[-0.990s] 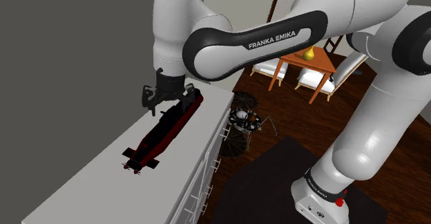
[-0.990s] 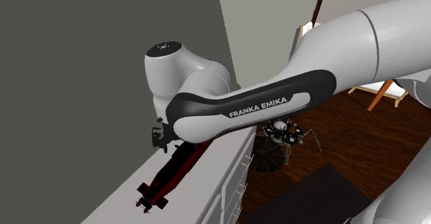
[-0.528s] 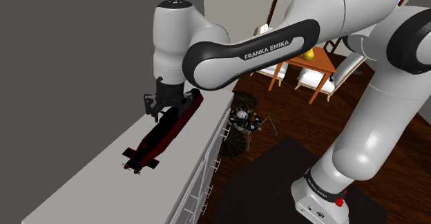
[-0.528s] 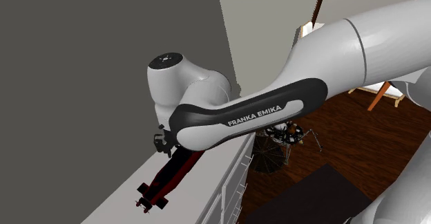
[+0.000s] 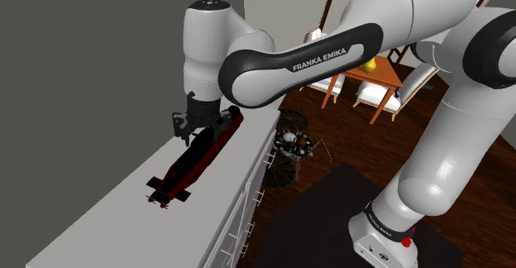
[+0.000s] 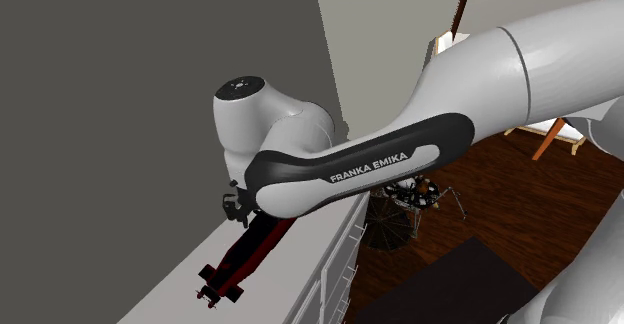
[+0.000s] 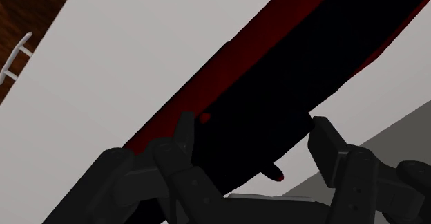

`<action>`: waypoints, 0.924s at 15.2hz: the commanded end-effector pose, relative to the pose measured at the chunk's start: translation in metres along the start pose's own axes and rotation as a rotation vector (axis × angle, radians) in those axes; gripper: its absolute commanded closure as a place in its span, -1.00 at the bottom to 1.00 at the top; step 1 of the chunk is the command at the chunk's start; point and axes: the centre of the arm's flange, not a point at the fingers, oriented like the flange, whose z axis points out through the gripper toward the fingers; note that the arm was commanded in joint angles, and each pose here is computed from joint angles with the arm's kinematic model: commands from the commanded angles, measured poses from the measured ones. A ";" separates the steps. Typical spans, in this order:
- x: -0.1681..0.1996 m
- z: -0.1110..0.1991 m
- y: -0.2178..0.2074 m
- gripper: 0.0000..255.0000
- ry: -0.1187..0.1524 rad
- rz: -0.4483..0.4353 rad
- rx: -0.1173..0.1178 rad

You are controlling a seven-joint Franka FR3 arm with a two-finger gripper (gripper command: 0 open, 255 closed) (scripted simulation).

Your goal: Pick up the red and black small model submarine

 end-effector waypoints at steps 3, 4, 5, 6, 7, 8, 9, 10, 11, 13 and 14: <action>0.002 -0.015 0.000 1.00 -0.002 -0.001 -0.001; 0.002 -0.020 -0.001 1.00 -0.002 -0.001 -0.001; 0.003 -0.025 -0.001 1.00 -0.002 -0.001 -0.001; 0.003 -0.030 -0.001 1.00 -0.002 -0.001 -0.001; 0.004 -0.036 -0.001 1.00 -0.002 -0.001 -0.001; 0.004 -0.041 -0.001 1.00 -0.002 -0.001 -0.001; 0.005 -0.046 -0.001 1.00 -0.002 -0.001 -0.001; 0.005 -0.051 -0.001 1.00 -0.002 -0.001 -0.001; 0.006 -0.057 -0.001 1.00 -0.002 -0.001 -0.001; 0.007 -0.067 -0.002 1.00 -0.002 -0.001 -0.001; 0.007 -0.072 -0.002 1.00 -0.002 -0.001 -0.001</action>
